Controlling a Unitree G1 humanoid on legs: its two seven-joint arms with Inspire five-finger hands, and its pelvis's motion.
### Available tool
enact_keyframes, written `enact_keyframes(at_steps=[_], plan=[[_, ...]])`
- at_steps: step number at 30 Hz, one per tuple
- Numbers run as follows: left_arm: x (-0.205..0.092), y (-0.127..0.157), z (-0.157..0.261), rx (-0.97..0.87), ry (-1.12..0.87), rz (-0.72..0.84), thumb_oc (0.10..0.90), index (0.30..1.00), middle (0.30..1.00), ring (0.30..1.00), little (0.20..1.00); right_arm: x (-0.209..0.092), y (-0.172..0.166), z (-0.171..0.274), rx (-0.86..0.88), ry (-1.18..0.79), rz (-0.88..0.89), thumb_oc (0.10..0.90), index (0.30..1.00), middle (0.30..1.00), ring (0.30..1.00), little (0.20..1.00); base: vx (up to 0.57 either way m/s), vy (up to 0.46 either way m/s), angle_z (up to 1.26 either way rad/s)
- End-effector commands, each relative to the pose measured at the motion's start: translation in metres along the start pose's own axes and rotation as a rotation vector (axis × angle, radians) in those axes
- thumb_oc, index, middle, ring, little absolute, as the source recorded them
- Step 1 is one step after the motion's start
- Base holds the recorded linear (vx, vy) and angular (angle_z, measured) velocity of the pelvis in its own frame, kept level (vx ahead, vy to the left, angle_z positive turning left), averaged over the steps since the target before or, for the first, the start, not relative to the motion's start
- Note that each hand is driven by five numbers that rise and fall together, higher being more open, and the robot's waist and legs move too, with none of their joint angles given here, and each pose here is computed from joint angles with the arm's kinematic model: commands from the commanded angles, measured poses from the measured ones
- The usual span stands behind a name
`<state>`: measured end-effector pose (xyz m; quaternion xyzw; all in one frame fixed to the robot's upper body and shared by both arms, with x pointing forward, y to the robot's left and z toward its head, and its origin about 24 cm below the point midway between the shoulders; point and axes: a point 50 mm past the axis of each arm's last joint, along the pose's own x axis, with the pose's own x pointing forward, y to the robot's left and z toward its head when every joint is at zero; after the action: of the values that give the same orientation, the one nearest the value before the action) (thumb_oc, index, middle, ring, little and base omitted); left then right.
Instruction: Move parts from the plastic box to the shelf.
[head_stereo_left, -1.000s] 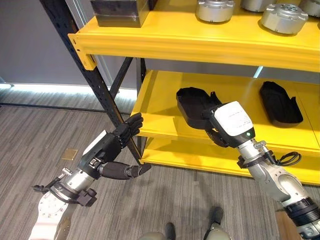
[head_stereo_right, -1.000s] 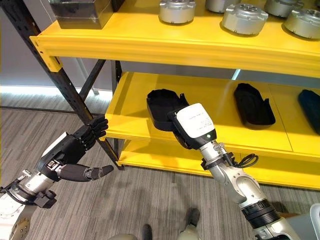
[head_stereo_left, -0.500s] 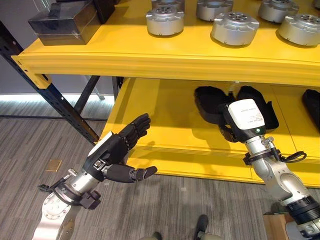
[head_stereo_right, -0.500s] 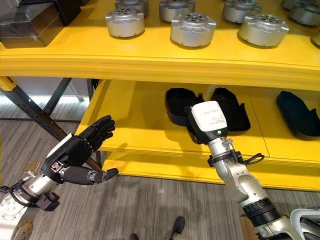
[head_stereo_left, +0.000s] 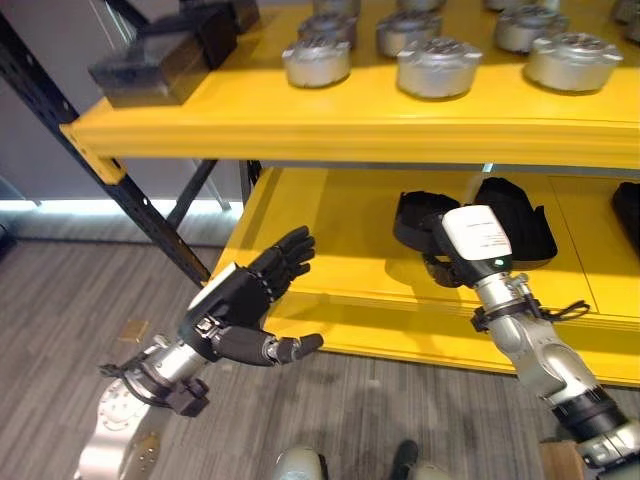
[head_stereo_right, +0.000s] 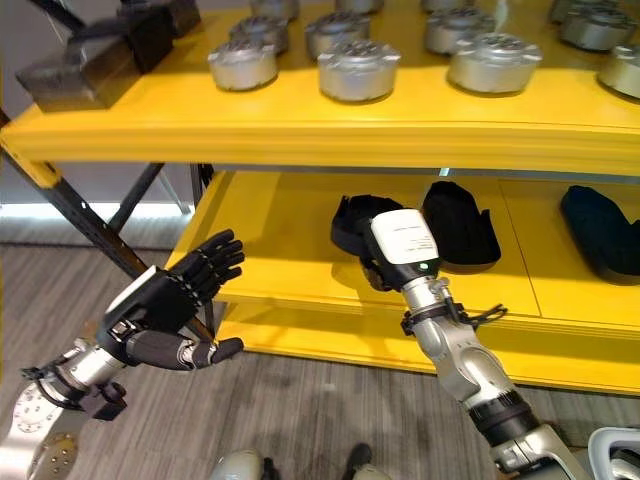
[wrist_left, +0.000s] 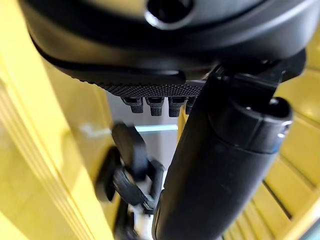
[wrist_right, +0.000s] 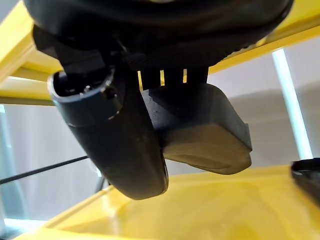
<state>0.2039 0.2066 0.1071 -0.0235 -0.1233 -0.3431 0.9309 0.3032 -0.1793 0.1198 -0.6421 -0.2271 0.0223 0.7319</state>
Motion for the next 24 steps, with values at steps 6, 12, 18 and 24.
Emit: enact_keyframes(at_steps=[6,12,18,24], plan=[[0.021,-0.003,0.032,0.072,-0.202,-0.011,0.900,1.000,1.000,1.000,1.000,0.051,-0.086,0.058,-0.073,-0.360,-0.320,0.400,0.300,0.300,0.300,0.300,0.09,0.442,-0.28],[0.028,0.001,0.033,0.059,-0.158,-0.039,0.900,1.000,1.000,1.000,1.000,0.049,-0.077,0.035,-0.068,-0.231,-0.309,0.400,0.300,0.300,0.300,0.300,0.11,0.271,0.03],[0.021,0.004,0.036,0.072,-0.149,-0.024,0.900,1.000,1.000,1.000,1.000,0.045,-0.065,0.029,-0.062,-0.119,-0.280,0.400,0.300,0.300,0.300,0.300,0.06,0.074,0.26],[0.021,0.003,0.037,0.068,-0.158,-0.034,0.900,1.000,1.000,1.000,1.000,0.051,-0.066,0.023,-0.070,-0.053,-0.289,0.400,0.300,0.300,0.300,0.300,-0.02,-0.060,-0.02]])
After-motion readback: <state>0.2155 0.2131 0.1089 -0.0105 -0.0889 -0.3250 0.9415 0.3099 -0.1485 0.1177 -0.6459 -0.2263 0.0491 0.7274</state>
